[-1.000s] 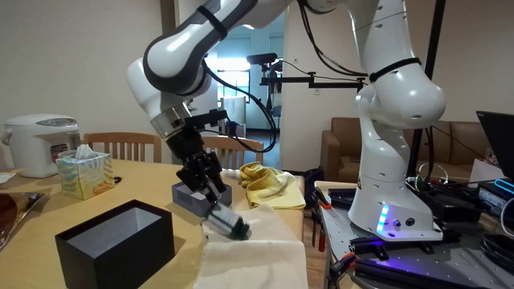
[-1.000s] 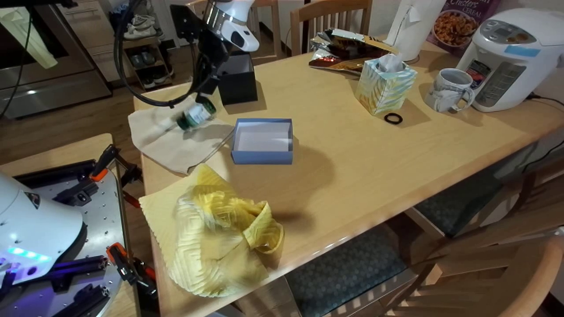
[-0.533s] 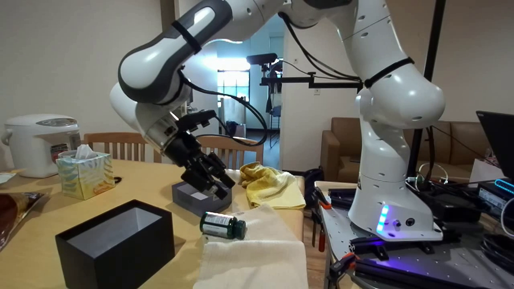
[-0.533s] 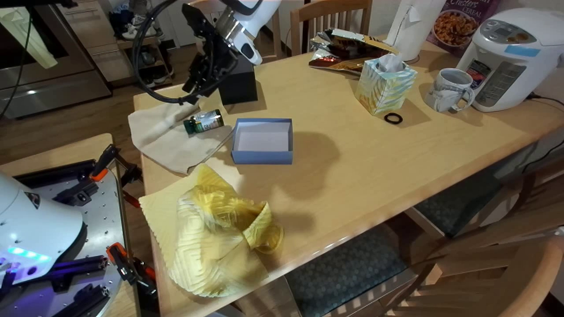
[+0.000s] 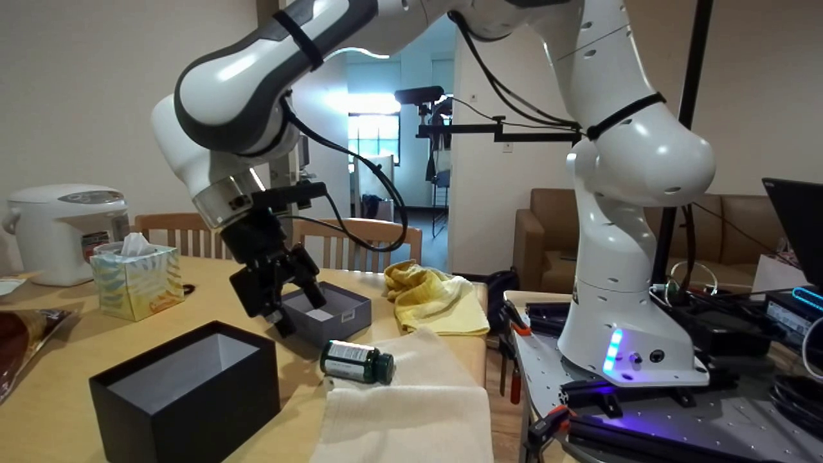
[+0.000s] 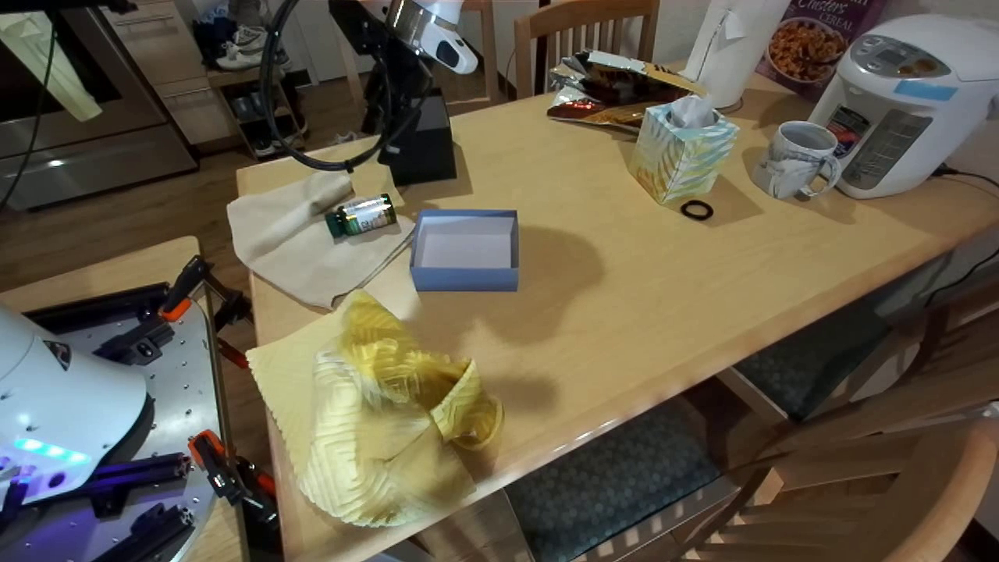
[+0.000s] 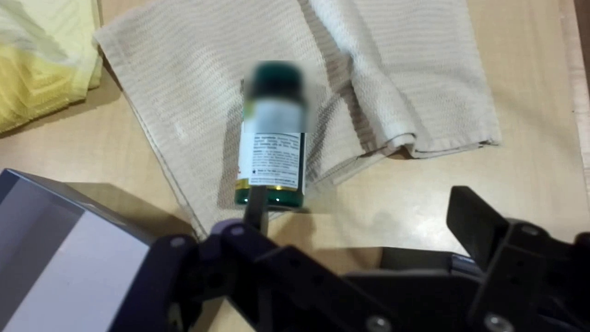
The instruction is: Remove the bottle from the black box and put it on the table upright
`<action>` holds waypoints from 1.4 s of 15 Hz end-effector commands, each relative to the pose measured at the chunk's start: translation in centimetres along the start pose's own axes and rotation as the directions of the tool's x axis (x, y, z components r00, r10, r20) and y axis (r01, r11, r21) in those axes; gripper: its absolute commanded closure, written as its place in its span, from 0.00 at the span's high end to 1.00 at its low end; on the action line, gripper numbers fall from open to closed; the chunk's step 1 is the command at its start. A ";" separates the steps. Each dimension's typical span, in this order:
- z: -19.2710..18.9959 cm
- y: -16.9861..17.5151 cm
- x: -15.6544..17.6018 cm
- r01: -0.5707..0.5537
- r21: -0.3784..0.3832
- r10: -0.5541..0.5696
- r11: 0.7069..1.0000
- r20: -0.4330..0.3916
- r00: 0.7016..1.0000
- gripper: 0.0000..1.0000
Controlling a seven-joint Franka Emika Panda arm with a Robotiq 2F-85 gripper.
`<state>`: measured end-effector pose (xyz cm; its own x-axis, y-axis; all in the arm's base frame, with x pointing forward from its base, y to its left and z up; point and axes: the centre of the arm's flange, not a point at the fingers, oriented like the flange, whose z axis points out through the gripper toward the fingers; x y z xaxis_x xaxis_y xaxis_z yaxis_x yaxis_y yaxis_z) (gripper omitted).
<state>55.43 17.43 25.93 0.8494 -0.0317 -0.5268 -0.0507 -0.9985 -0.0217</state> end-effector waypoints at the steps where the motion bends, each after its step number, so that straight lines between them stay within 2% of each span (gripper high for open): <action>1: 0.0 0.1 0.0 -0.001 0.000 0.001 1.000 0.000 1.000 0.99; 5: 0.0 0.2 0.0 -0.003 0.001 0.003 1.000 0.000 1.000 1.00; 6: -0.1 0.0 0.2 0.054 0.027 -0.055 0.998 0.021 0.998 1.00; 7: -0.2 -0.3 0.2 0.097 0.021 -0.097 0.995 0.027 0.995 1.00; 10: -0.2 0.0 0.0 0.080 -0.082 -0.083 0.993 -0.029 0.996 1.00; 14: 1.8 1.7 -0.6 -0.030 -0.186 0.018 0.982 -0.067 0.998 1.00; 17: 3.6 1.3 -0.9 -0.111 -0.164 0.087 0.980 -0.147 0.985 1.00; 21: 7.2 0.0 -2.3 -0.154 -0.110 0.123 0.982 -0.245 0.962 1.00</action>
<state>53.39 17.29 21.64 0.9193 -0.1235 -0.3736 -0.0744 -0.9869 0.1432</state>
